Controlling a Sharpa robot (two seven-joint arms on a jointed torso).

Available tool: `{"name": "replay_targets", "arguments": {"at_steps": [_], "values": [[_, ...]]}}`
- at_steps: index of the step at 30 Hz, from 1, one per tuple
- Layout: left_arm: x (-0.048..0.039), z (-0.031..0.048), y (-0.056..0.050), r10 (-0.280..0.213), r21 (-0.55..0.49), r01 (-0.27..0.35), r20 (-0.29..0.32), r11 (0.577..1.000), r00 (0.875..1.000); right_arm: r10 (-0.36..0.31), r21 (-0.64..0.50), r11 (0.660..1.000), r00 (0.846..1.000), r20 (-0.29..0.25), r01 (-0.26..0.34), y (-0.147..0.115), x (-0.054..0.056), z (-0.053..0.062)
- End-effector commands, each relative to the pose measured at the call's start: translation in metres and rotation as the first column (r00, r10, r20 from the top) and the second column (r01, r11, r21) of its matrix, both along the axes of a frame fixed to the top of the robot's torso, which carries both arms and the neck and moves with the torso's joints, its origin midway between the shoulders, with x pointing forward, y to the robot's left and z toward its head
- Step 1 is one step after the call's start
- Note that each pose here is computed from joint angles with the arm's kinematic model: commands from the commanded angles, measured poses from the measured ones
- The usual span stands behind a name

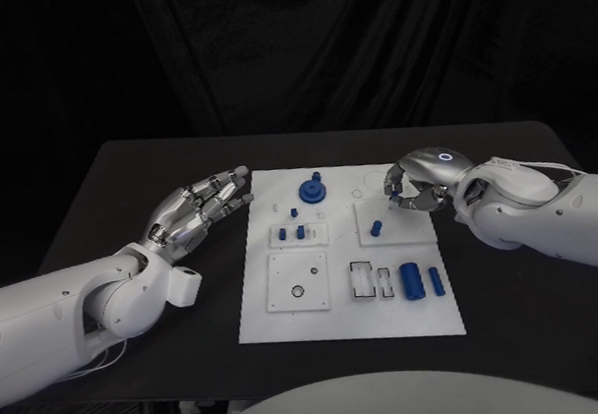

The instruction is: Assemble the parts on the task board

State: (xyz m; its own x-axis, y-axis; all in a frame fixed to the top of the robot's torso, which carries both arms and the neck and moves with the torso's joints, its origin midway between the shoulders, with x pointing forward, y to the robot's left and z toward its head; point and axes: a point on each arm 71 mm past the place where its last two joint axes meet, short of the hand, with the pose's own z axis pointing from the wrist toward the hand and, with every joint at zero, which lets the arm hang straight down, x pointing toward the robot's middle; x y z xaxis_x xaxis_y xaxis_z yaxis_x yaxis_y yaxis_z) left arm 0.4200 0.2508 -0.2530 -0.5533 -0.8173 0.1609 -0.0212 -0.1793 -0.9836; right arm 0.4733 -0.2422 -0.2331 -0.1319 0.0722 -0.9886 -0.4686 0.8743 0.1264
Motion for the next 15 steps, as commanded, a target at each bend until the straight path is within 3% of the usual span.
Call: {"name": "replay_targets", "arguments": {"at_steps": [1,6,15], "values": [[-0.0003,0.0019,-0.002,-0.004,-0.029,0.004,0.019,1.000,1.000,-0.005,0.001,1.000,1.000,0.010,0.005,0.003,0.001,0.011],[0.0000,0.0015,-0.003,-0.007,-0.030,0.008,0.017,1.000,1.000,0.022,0.017,1.000,1.000,0.011,-0.022,0.015,-0.007,0.027],[-0.0008,-0.0004,-0.004,-0.011,-0.030,0.011,0.011,0.999,1.000,0.177,0.039,0.984,0.984,-0.010,-0.176,0.069,-0.045,0.036]]}}
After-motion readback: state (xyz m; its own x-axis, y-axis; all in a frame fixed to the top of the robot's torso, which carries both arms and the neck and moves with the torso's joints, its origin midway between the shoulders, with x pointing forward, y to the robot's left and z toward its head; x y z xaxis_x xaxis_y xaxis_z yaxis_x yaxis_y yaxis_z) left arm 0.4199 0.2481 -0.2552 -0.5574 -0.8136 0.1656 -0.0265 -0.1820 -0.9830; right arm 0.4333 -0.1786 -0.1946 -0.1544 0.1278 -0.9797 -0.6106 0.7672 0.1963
